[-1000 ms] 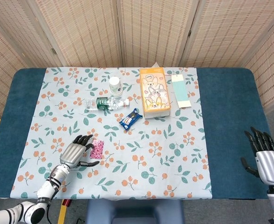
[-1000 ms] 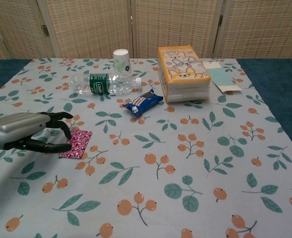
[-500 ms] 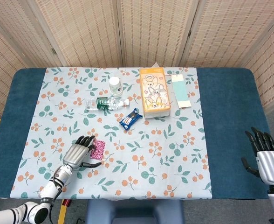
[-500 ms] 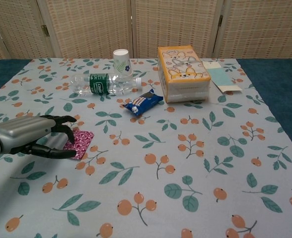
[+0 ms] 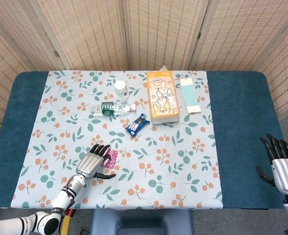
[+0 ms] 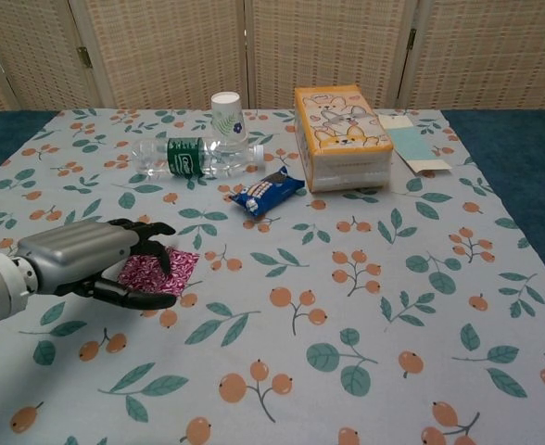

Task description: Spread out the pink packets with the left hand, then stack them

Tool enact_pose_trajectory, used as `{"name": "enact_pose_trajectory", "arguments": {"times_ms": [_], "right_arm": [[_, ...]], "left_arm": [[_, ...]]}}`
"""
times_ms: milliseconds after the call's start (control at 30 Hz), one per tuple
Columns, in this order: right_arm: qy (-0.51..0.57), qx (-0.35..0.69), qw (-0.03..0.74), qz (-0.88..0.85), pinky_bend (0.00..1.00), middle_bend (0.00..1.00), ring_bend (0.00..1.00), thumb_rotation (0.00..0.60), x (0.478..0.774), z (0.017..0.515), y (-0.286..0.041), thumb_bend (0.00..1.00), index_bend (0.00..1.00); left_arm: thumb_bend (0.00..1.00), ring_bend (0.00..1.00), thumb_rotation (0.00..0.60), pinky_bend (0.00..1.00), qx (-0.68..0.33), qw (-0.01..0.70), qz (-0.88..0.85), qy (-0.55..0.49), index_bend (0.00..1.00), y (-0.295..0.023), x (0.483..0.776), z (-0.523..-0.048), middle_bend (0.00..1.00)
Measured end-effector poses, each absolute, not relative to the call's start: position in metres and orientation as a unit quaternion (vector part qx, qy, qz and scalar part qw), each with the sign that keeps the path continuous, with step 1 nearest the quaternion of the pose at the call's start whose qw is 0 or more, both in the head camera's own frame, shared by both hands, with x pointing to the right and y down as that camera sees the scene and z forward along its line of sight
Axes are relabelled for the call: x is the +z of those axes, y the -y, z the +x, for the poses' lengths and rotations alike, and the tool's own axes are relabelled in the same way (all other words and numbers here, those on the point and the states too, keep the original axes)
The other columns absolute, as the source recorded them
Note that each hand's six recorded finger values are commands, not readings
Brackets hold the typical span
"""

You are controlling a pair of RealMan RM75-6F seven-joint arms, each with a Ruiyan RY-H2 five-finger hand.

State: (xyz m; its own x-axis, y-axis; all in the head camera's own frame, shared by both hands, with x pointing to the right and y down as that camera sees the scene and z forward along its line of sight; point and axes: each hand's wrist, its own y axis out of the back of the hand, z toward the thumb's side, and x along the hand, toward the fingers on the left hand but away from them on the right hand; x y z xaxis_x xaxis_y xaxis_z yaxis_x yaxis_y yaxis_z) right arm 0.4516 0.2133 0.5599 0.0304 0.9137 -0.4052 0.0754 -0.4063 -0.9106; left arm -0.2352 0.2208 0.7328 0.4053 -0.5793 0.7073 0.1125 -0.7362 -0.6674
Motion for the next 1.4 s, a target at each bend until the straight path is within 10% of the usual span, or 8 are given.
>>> {"name": "enact_pose_trajectory", "arguments": {"times_ms": [1400], "right_arm": [[0.406, 0.57, 0.362, -0.616, 0.0, 0.0, 0.0, 0.6, 0.562, 0.457, -0.215, 0.39, 0.0]], "left_arm": [[0.14, 0.0, 0.117, 0.0, -0.54, 0.337, -0.754, -0.161, 0.3, -0.224, 0.728, -0.242, 0.02]]}}
